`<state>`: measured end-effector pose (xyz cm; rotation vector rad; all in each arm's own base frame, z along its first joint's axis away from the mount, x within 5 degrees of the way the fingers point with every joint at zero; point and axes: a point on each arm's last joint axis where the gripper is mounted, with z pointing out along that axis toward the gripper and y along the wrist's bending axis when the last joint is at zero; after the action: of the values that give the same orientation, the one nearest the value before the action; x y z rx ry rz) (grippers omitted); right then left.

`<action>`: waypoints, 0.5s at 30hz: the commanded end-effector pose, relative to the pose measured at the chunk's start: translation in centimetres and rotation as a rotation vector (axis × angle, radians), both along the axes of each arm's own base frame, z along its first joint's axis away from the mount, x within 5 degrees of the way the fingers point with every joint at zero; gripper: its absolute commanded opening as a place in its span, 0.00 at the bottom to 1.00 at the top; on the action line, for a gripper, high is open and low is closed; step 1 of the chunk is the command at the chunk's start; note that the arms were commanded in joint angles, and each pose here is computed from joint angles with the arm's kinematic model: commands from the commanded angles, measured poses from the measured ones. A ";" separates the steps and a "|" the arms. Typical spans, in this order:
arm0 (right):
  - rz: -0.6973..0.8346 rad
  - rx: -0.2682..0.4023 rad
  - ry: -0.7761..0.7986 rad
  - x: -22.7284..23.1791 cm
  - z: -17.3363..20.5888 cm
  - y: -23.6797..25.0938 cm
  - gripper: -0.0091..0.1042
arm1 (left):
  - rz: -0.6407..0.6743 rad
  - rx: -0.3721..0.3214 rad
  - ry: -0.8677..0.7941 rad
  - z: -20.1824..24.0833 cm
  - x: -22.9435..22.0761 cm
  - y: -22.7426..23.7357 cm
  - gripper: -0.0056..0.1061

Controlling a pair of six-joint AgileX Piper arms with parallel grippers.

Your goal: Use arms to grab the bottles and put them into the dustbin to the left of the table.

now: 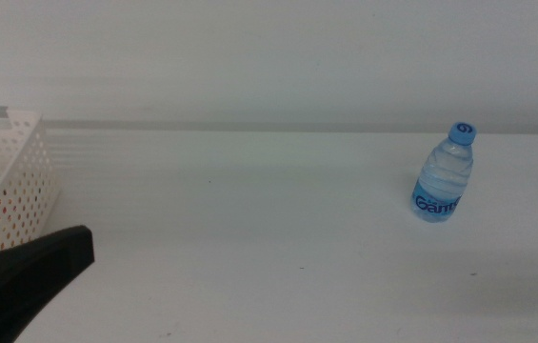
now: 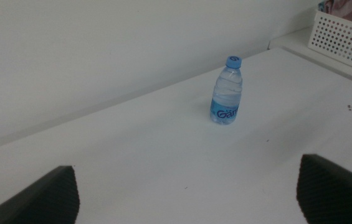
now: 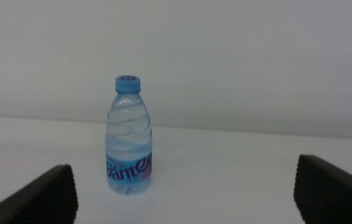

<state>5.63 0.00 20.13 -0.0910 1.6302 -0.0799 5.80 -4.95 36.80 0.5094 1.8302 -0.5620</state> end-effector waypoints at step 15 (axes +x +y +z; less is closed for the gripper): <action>-0.005 0.027 -0.018 0.6 -0.8 0.0 0.90 | -0.006 -0.018 -0.023 0.4 -0.1 0.0 0.89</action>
<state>5.84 0.05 20.92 -0.0636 1.5492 -0.0515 5.81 -4.95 36.83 0.5078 1.8269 -0.5622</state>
